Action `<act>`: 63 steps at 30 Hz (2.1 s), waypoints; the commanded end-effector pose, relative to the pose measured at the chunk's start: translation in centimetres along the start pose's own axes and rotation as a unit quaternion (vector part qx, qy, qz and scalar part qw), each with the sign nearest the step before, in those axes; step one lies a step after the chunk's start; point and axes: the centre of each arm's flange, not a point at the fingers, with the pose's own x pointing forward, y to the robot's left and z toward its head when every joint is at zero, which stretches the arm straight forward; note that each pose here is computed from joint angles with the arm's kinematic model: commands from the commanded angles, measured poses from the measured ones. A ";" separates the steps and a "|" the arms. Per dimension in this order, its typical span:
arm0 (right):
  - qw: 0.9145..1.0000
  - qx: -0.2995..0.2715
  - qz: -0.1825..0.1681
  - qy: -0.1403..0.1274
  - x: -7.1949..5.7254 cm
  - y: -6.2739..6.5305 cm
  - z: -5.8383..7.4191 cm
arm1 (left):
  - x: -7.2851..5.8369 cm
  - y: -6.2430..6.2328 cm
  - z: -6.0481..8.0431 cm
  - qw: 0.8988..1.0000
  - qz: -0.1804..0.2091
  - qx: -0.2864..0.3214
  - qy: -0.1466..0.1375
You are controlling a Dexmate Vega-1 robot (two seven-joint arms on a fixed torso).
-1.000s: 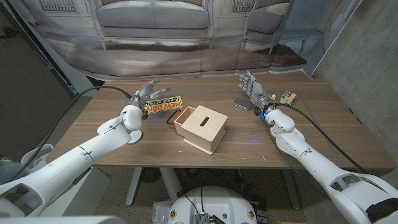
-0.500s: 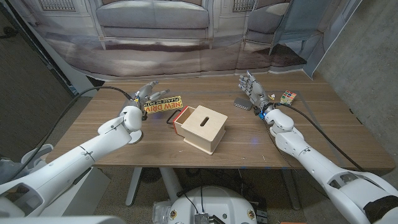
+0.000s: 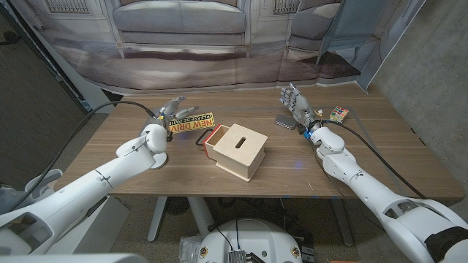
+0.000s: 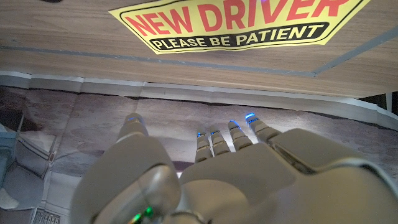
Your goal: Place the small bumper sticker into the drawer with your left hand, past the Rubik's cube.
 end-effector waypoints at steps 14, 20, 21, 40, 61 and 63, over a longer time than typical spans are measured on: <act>1.000 0.003 0.002 0.000 -0.1 -0.1 -0.1 | -0.1 -0.2 0.2 1.000 -0.006 0.016 0.018; 1.000 0.002 0.004 0.001 -0.3 0.0 -0.2 | -0.4 -0.1 0.2 1.000 -0.004 0.019 0.021; 1.000 0.001 0.005 0.001 -0.3 0.0 -0.3 | -0.4 -0.1 0.2 1.000 -0.003 0.020 0.022; 1.000 0.000 0.003 0.004 -0.7 -0.2 -0.3 | -0.4 -0.6 0.1 0.999 -0.003 0.034 0.026; 1.000 -0.002 0.004 0.010 0.4 0.4 -0.4 | 0.8 -1.8 -1.0 0.999 -0.015 0.029 0.036; 1.000 -0.004 0.006 0.009 0.5 0.5 -0.3 | 1.0 -2.0 -1.1 0.999 -0.017 0.028 0.031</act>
